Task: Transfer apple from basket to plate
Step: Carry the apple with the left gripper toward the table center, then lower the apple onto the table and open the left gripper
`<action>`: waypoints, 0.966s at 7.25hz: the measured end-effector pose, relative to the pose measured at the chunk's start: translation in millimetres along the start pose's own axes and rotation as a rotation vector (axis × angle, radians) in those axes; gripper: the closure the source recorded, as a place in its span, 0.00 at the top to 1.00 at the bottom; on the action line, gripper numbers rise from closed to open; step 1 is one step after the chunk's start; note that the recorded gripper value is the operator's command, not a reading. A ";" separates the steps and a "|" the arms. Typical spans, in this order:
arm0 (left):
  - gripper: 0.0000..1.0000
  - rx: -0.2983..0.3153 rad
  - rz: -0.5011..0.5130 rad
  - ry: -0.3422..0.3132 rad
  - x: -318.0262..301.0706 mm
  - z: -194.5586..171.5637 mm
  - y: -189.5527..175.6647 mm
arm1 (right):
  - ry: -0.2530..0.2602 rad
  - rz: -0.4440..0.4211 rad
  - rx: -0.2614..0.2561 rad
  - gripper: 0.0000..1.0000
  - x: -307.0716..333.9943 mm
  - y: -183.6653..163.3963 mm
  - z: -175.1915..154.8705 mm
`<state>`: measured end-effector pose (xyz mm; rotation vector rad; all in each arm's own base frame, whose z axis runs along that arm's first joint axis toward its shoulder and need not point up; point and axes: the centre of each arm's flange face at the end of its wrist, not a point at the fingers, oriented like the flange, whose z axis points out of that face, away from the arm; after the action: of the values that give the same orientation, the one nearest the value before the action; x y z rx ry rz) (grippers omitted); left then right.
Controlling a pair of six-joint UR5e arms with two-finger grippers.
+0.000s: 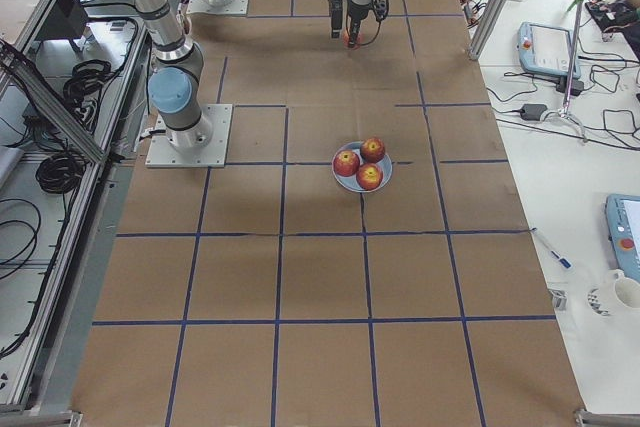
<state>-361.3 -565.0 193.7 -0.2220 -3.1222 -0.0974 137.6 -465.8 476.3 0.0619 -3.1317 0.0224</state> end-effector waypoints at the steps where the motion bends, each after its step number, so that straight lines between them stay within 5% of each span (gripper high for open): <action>1: 0.44 0.005 0.003 0.009 5.5 4.6 -0.3 | 0.000 0.000 0.000 1.00 0.0 0.0 0.0; 3: 0.86 0.005 0.005 0.030 12.3 5.3 -0.3 | 0.001 0.000 0.000 1.00 0.1 0.0 0.0; 4: 0.98 0.006 -0.002 0.033 13.6 3.9 -0.8 | 0.001 0.000 0.000 1.00 0.2 0.0 0.0; 7: 0.99 0.005 -0.028 0.031 12.8 -3.0 -3.3 | 0.002 0.000 0.000 1.00 0.2 0.0 0.0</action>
<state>-374.4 -566.6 196.7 -0.1749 -3.0948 -0.0922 137.4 -465.8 476.4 0.0620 -3.1296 0.0224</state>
